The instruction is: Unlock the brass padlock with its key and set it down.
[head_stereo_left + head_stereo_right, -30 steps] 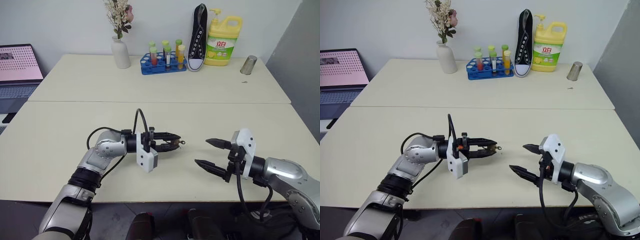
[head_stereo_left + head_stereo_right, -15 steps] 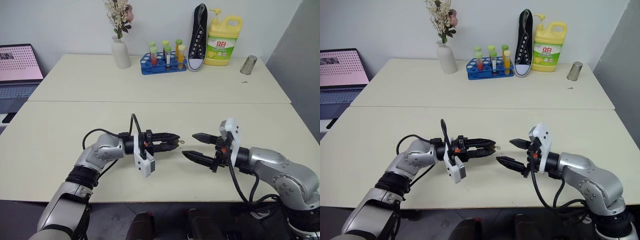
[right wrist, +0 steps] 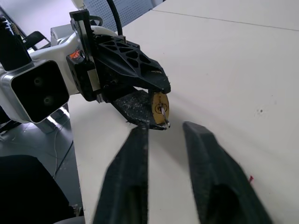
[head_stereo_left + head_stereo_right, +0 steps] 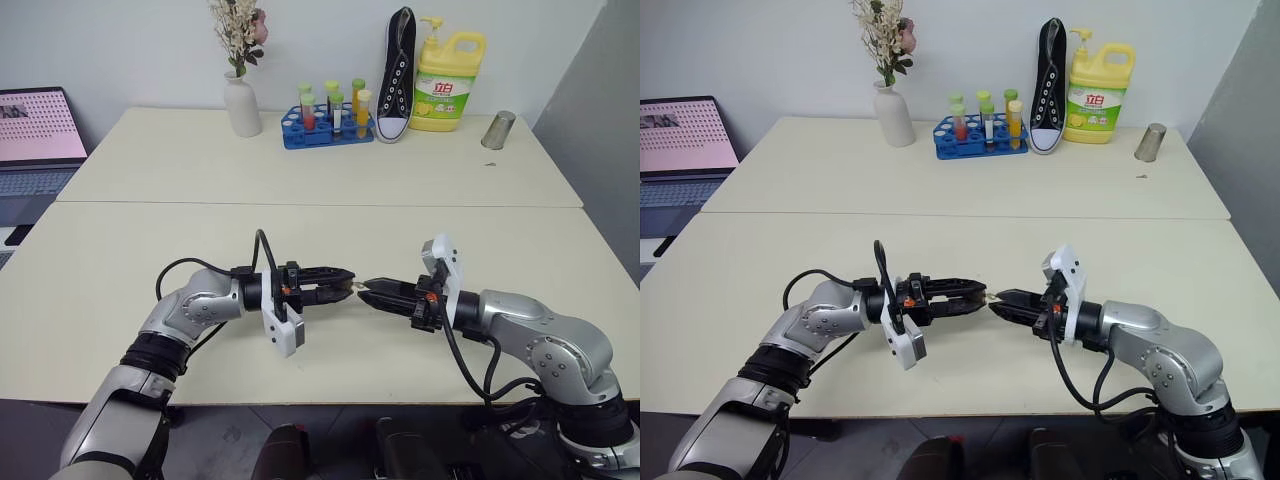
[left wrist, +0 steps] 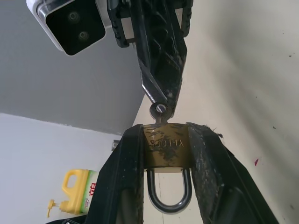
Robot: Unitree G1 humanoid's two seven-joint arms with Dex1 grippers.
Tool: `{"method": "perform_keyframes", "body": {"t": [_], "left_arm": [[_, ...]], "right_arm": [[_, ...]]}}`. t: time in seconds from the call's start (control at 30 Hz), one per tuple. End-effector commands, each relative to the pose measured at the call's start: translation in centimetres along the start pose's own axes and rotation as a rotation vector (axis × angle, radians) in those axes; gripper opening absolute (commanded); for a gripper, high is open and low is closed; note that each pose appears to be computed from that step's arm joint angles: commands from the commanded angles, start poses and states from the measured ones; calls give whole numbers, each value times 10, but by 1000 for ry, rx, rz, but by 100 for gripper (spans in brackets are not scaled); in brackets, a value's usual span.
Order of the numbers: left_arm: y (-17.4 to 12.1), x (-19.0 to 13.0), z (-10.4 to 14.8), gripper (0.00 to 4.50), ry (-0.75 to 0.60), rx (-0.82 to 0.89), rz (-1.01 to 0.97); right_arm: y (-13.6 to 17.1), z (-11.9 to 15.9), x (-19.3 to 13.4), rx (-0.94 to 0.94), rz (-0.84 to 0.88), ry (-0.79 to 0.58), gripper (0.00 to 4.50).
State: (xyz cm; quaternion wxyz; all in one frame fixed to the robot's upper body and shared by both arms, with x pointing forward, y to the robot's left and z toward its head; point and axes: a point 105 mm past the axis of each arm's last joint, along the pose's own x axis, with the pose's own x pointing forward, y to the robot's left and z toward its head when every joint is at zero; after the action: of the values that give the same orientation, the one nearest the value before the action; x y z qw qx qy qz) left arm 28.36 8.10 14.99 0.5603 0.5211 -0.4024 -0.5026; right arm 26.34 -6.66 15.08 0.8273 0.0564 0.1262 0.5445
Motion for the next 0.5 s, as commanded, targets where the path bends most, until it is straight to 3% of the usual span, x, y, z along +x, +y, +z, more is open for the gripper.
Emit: {"method": "perform_keyframes", "body": {"t": [0.03, 0.5], "left_arm": [[6, 0, 6, 98, -16, 20, 19], [2, 2, 6, 98, -8, 8, 4]], "right_arm": [[9, 8, 4, -26, 56, -16, 0], [15, 10, 4, -13, 122, 2, 0]]}}
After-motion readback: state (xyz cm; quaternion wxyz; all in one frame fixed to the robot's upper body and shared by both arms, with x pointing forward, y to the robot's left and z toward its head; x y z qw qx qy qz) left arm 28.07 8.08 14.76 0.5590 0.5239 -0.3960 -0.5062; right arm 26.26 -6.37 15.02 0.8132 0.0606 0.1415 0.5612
